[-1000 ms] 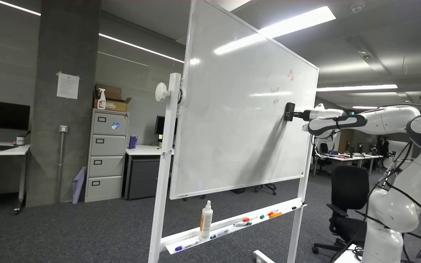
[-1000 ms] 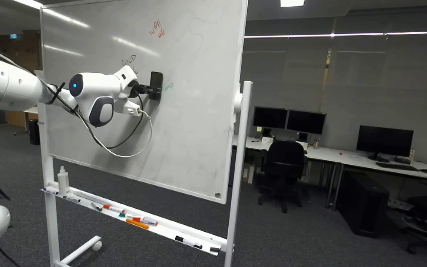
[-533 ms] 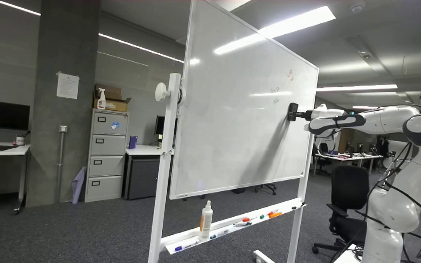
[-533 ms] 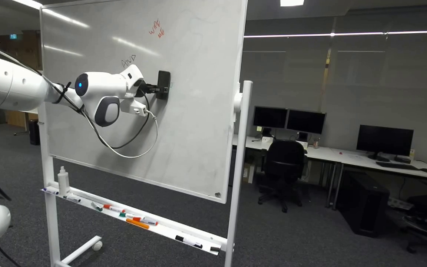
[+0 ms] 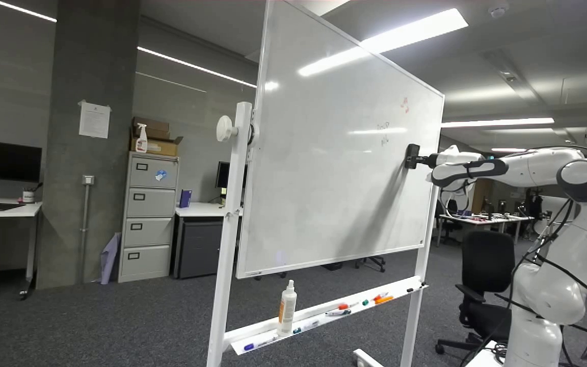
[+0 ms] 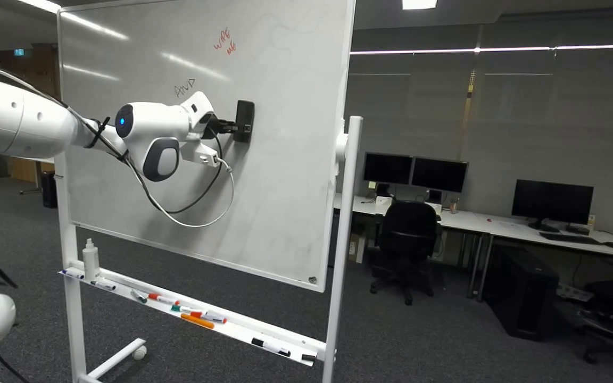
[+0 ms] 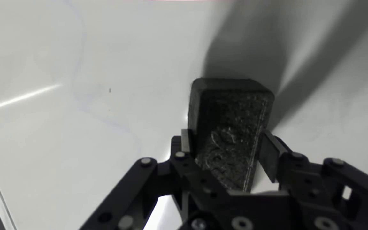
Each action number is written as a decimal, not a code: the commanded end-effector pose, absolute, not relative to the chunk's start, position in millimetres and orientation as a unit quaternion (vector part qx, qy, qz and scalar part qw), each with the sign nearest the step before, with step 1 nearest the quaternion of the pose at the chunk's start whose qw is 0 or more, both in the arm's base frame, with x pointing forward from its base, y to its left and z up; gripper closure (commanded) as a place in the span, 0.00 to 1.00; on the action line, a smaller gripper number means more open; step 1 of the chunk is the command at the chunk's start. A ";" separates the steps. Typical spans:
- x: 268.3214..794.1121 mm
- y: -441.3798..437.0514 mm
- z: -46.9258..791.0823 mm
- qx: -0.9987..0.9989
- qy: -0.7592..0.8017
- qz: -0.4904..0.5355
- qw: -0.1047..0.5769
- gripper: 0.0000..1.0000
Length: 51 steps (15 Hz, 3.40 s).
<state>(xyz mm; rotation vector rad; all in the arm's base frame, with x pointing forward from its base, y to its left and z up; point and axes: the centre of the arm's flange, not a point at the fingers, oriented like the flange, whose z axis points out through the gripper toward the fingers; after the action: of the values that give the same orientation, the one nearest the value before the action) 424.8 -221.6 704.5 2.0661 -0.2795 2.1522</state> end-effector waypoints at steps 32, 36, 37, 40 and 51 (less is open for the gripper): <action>454.2 -188.3 683.3 0.695 -0.048 0.709 0.110 0.69; 452.8 -171.3 682.3 0.697 -0.031 0.708 0.107 0.69; 452.7 -167.1 682.2 0.698 -0.027 0.708 0.106 0.69; 451.9 -153.7 681.2 0.699 -0.016 0.708 0.103 0.69; 448.9 -100.2 678.8 0.702 0.026 0.707 0.084 0.69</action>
<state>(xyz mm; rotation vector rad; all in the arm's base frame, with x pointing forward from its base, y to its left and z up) 428.8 -141.6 702.7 2.0864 -0.0282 2.1186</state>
